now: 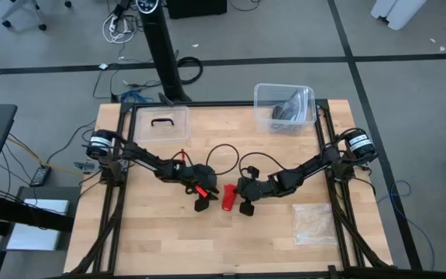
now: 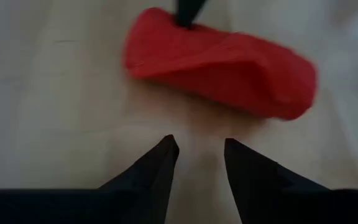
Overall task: Roll bandage
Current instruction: Roll the red bandage
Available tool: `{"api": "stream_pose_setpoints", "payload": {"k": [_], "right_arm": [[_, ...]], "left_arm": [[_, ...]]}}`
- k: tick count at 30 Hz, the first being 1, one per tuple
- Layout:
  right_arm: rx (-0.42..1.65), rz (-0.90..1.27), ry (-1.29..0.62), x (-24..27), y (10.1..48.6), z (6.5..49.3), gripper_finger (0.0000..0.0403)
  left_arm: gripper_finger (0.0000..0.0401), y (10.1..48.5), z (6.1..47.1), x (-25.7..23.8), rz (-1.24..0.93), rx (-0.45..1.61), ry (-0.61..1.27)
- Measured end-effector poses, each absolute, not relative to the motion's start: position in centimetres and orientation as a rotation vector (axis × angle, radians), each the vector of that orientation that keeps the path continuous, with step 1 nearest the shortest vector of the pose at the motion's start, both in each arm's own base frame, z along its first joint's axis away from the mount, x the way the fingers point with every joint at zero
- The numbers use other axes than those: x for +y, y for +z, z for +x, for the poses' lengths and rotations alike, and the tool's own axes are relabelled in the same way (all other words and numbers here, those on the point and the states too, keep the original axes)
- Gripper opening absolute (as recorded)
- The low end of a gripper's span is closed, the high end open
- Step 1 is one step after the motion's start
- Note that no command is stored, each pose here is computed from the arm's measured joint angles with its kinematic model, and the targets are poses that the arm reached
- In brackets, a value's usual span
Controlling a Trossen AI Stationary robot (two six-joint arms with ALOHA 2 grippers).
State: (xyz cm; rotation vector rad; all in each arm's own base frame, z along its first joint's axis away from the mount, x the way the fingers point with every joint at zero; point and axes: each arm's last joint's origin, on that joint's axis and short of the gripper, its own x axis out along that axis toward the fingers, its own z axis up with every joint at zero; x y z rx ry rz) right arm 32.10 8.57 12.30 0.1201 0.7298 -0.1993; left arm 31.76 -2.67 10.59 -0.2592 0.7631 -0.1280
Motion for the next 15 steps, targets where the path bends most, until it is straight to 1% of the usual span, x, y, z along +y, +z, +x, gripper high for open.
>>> {"api": "stream_pose_setpoints", "payload": {"k": [4, 7, 10, 12, 13, 15], "right_arm": [[0.730, 0.122, -0.196, 8.6, 12.3, 32.1, 0.0001], [0.730, 0.122, -0.195, 8.6, 12.3, 32.1, 0.0001], [0.731, 0.113, -0.192, 8.6, 12.3, 32.1, 0.0001], [0.731, 0.109, -0.190, 8.6, 12.3, 32.1, 0.0001], [0.731, 0.107, -0.189, 8.6, 12.3, 32.1, 0.0001], [0.730, 0.107, -0.189, 8.6, 12.3, 32.1, 0.0001]], "left_arm": [[0.0152, 12.5, 31.2, -1.9, -0.204, 0.723, -0.064], [0.0152, 15.0, 31.4, -1.4, -0.192, 0.596, -0.042], [0.0147, 16.5, 32.1, -1.2, -0.236, 0.447, -0.073], [0.0137, 16.6, 32.7, -1.4, -0.254, 0.371, -0.114], [0.0130, 16.3, 33.0, -1.4, -0.259, 0.364, -0.124], [0.0115, 14.9, 33.4, -1.4, -0.283, 0.415, -0.123]]}}
